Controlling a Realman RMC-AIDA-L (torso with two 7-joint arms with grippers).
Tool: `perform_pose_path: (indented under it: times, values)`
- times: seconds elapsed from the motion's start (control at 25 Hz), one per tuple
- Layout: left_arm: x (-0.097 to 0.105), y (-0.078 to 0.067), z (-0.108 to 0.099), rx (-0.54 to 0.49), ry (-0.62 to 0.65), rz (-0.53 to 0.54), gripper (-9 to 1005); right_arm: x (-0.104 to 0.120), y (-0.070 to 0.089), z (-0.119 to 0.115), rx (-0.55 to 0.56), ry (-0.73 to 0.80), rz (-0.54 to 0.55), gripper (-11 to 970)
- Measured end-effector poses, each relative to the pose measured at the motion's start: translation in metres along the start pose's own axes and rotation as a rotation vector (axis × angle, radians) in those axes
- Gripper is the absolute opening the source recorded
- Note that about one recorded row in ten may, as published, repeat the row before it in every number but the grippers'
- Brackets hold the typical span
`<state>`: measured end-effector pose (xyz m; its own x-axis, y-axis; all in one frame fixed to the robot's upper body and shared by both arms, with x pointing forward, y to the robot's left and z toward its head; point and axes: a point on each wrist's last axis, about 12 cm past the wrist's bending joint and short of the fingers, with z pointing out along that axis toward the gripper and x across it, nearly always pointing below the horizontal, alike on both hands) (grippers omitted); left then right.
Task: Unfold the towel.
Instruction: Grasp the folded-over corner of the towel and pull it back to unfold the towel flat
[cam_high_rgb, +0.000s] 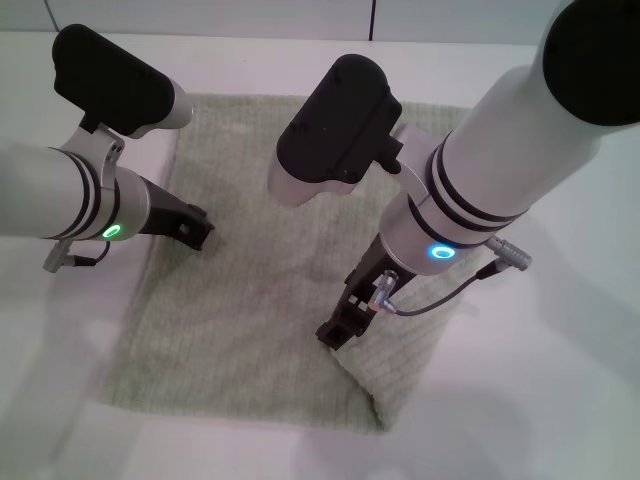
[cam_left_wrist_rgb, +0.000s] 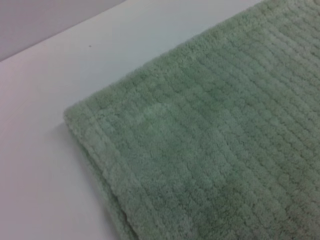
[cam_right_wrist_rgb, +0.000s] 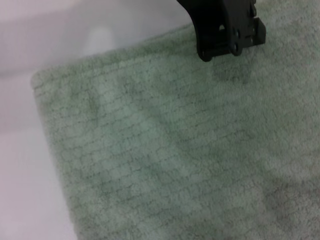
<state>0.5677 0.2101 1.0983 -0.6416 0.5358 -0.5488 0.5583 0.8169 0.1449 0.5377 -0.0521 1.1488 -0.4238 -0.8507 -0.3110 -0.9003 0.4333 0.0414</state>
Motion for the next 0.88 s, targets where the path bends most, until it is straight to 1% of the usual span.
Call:
perform_pose_path:
  times: [0.08,0.48,0.88]
  values:
    - [0.0000,-0.0001,0.0001,0.001,0.001,0.001,-1,0.0000,-0.0001,0.0001,0.000,0.000,0.000,692]
    - [0.0014,-0.0005,0.0003,0.005,0.012,-0.002,-1,0.0008,-0.0010,0.0019,-0.005,0.000,0.008,687]
    - [-0.0003,-0.0012,-0.0005,0.005,0.006,-0.001,-1,0.0028,0.0033,0.0057,-0.010,0.020,-0.010,681]
